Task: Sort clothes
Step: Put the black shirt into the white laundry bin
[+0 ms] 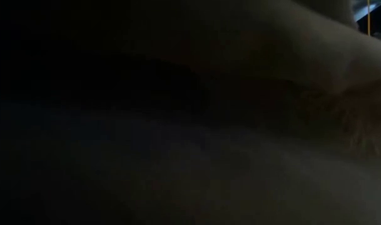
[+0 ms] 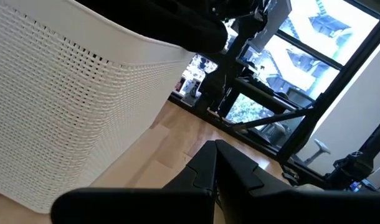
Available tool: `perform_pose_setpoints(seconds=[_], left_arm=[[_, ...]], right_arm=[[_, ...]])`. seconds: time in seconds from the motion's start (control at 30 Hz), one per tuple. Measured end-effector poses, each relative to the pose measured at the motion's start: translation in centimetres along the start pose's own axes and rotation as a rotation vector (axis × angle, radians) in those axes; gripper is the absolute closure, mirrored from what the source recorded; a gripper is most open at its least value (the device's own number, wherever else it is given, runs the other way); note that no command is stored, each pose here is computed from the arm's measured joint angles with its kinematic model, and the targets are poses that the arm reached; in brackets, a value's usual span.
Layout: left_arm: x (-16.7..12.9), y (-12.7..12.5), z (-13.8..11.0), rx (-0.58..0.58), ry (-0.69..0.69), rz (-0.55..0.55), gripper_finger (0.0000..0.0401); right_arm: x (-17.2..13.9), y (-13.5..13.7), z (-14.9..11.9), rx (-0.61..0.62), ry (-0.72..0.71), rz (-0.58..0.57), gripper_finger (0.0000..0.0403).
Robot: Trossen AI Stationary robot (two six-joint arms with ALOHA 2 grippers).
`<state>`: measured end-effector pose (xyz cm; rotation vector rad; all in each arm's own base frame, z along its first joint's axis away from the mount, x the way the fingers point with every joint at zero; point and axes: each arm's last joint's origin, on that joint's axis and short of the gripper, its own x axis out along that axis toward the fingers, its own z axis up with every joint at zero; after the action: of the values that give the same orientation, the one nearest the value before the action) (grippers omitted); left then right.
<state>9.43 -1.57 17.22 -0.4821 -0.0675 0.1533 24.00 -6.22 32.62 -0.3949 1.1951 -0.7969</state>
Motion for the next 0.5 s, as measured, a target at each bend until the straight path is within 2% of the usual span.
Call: perform_pose_setpoints(seconds=[0.1,0.23,0.27,0.4,0.5], left_arm=[[0.0,0.0,0.0,0.0,0.0,0.0,0.04],[0.0,0.0,0.0,0.0,0.0,0.001,0.04],[0.0,0.0,0.0,0.0,0.0,0.0,0.04],[0.0,0.0,0.0,-0.001,-0.001,0.0,0.04],[0.0,0.0,0.0,-0.001,-0.001,0.001,0.04]], right_arm=[[0.0,0.0,0.5,-0.019,-0.041,-0.016,0.0246],[-0.4,-0.4,1.1,-0.047,-0.078,-0.024,0.0371],[-0.8,-0.7,1.4,-0.042,-0.103,-0.025,0.0385],[-2.8,-2.0,3.5,0.056,-0.273,-0.02,0.0378],[-4.4,-3.0,5.4,0.153,-0.477,0.083,0.0392]])
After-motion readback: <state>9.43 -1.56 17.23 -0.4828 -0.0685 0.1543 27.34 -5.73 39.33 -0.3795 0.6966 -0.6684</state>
